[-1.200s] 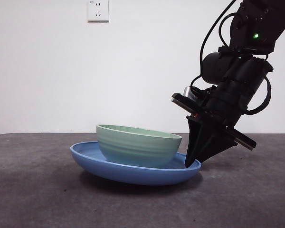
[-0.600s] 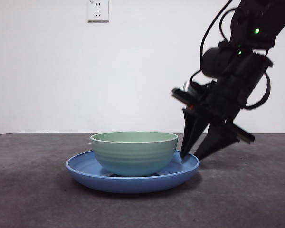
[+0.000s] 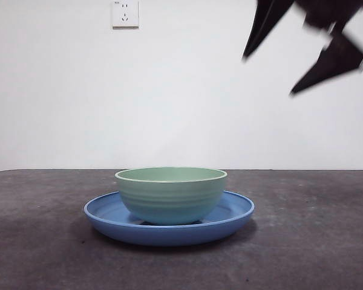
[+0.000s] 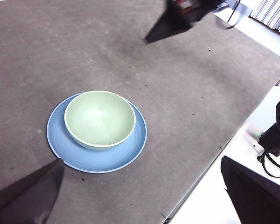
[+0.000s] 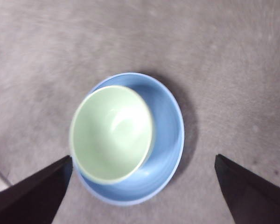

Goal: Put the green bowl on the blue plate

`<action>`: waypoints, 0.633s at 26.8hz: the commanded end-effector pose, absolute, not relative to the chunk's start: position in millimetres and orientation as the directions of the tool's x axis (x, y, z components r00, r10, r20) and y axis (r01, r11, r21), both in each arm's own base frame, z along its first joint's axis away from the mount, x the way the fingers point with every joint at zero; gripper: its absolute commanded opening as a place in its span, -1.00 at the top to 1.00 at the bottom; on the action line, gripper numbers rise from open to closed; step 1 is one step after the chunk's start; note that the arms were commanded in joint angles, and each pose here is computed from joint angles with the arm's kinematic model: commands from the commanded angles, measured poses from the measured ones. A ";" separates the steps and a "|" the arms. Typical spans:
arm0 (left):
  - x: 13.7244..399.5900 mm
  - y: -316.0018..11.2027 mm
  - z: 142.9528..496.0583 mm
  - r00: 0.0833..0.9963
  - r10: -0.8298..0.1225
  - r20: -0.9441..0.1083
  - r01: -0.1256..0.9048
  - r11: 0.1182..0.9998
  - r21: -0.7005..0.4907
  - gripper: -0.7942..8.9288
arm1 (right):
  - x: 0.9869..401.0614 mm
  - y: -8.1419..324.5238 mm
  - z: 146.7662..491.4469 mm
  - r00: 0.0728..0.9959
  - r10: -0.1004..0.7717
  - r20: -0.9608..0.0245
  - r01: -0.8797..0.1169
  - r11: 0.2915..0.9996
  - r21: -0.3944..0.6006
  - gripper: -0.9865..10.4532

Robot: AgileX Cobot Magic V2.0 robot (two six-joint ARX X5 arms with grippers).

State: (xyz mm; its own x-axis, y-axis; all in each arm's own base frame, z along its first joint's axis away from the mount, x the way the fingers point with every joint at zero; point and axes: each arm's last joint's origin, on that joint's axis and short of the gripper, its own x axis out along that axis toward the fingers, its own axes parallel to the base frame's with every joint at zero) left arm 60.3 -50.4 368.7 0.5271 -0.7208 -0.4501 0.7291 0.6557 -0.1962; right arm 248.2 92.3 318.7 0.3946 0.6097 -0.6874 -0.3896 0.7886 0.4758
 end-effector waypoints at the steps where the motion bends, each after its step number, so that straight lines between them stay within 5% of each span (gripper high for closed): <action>1: 60.1 -51.1 372.6 0.525 -0.731 -0.437 0.735 0.648 -0.200 -0.33 | 223.5 85.1 341.0 0.446 0.576 -0.685 -0.447 0.806 0.387 -0.08; 6: 60.1 -51.1 372.6 0.525 -0.731 -0.437 0.735 0.648 -0.200 -0.33 | 175.3 69.2 357.6 0.441 0.526 -0.727 -0.471 0.825 0.312 -0.29; 17: 60.2 -51.1 372.6 0.525 -0.731 -0.436 0.735 0.648 -0.200 -0.33 | 96.2 42.6 381.5 0.522 0.544 -0.657 -0.550 0.803 0.228 -0.29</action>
